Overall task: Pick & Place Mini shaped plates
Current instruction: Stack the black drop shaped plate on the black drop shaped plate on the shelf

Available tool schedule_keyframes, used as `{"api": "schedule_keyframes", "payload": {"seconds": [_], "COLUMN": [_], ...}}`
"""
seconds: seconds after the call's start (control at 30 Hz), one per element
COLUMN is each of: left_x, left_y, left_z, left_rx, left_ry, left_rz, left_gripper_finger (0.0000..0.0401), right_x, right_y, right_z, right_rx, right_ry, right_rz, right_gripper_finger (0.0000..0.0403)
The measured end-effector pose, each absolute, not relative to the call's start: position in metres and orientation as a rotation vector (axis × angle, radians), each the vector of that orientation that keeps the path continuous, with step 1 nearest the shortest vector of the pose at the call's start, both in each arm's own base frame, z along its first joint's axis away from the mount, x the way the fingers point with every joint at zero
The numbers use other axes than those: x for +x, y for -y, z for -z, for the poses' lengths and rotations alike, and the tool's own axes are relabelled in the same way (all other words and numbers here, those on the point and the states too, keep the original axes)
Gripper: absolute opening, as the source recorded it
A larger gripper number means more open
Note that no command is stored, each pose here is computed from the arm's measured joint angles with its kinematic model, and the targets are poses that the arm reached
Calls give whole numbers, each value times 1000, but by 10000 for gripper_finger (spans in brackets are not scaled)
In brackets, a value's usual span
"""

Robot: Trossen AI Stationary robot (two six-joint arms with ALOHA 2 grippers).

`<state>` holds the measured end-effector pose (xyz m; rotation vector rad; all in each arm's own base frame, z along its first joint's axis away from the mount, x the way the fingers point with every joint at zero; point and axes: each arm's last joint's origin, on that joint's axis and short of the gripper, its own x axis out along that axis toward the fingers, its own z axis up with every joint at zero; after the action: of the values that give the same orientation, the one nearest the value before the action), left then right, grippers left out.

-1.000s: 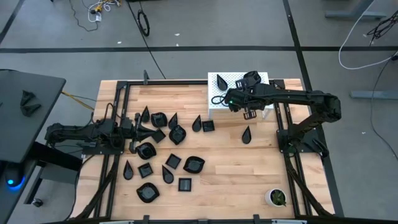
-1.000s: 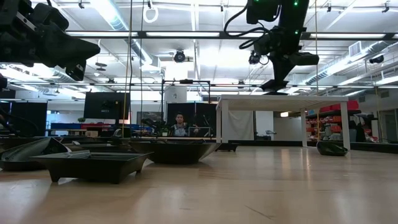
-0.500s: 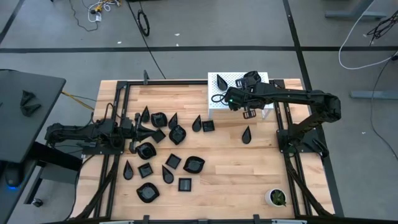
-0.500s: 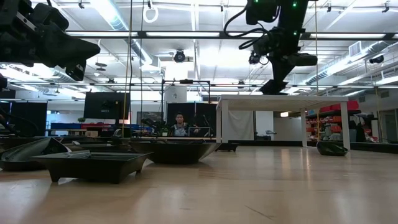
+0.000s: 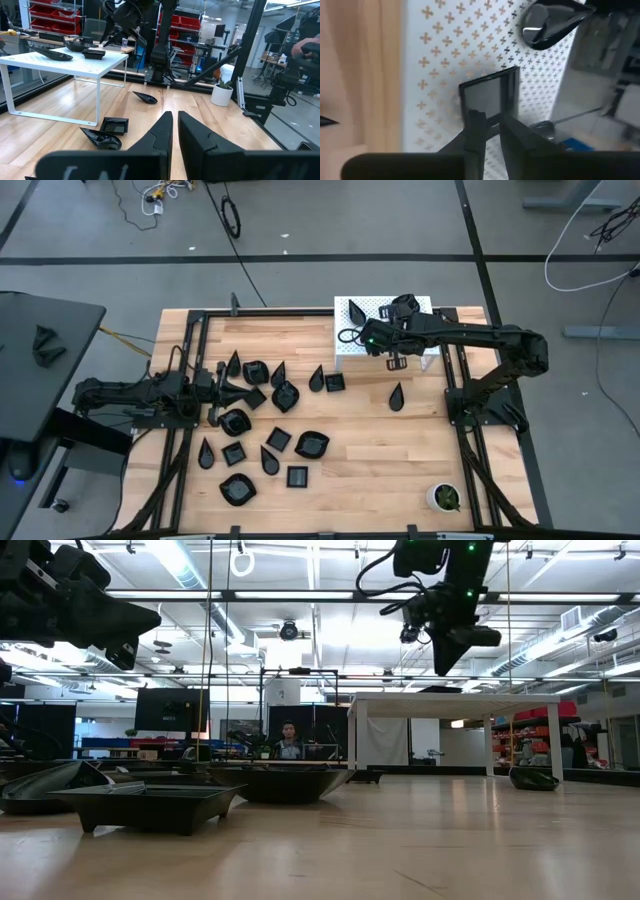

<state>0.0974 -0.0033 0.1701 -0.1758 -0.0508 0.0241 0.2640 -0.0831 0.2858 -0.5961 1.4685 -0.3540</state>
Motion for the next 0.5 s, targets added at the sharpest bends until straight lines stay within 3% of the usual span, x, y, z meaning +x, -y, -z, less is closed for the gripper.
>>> {"api": "schedule_keyframes", "payload": {"seconds": [0.37, 0.5], "left_x": [97, 97], "left_y": [3, 4], "left_z": [-170, -170], "left_rx": [-195, -202], "left_ry": [51, 48], "left_rz": [-24, -11], "left_gripper_finger": [32, 32], "right_x": [264, 257], "right_y": [18, 2], "right_z": [-280, -275], "right_rx": [-156, -9], "right_ry": [-1440, -1485], "right_rz": [173, 223], "right_gripper_finger": [44, 42]}}
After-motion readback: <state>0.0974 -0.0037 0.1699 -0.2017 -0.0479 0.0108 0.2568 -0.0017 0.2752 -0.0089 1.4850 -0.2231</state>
